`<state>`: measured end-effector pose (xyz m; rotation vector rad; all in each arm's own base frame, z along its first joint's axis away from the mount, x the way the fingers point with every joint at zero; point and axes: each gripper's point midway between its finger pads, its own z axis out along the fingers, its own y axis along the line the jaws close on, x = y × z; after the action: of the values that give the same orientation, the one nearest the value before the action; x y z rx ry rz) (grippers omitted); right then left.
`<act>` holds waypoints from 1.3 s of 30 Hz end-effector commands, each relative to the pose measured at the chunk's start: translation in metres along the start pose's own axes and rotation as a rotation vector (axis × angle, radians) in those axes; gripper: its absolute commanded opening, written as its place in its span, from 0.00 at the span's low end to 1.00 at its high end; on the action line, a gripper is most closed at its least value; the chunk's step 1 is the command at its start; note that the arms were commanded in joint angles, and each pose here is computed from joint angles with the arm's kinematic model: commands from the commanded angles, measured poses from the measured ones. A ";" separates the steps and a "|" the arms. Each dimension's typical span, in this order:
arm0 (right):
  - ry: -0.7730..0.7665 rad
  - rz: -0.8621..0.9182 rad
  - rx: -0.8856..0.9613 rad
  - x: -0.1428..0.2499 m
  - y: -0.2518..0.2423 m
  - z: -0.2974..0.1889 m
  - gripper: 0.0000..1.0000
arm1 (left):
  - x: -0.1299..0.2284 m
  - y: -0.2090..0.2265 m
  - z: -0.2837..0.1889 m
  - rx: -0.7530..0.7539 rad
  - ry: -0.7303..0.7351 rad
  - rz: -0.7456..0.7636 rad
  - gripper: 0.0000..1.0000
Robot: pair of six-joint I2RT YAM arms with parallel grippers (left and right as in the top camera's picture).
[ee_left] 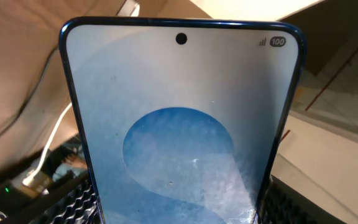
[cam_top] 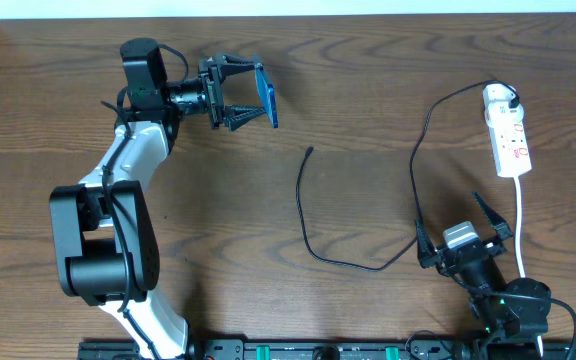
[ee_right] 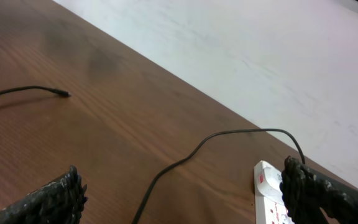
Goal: Plug charger to phone and switch on socket
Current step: 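Hold the phone upright in the left gripper above the table, then move the right gripper left toward the phone held by the left gripper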
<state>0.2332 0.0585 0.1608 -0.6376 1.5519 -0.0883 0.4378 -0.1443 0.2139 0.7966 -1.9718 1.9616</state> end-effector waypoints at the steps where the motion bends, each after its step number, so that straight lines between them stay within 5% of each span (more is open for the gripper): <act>1: -0.001 -0.007 -0.008 0.001 0.002 0.000 0.99 | -0.003 -0.006 -0.003 0.007 -0.014 0.113 0.63; 17: 0.008 0.442 -0.086 -0.013 0.008 0.005 0.99 | -0.031 -0.010 -0.006 0.021 -0.179 0.147 0.56; 39: 0.243 0.666 -0.719 -0.151 0.007 0.090 0.99 | -0.047 -0.010 0.001 0.033 -0.282 0.039 0.51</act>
<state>0.3091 0.1389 0.2630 -0.5591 2.0009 0.8433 0.4766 -0.1315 0.1942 1.0870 -2.1215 1.9959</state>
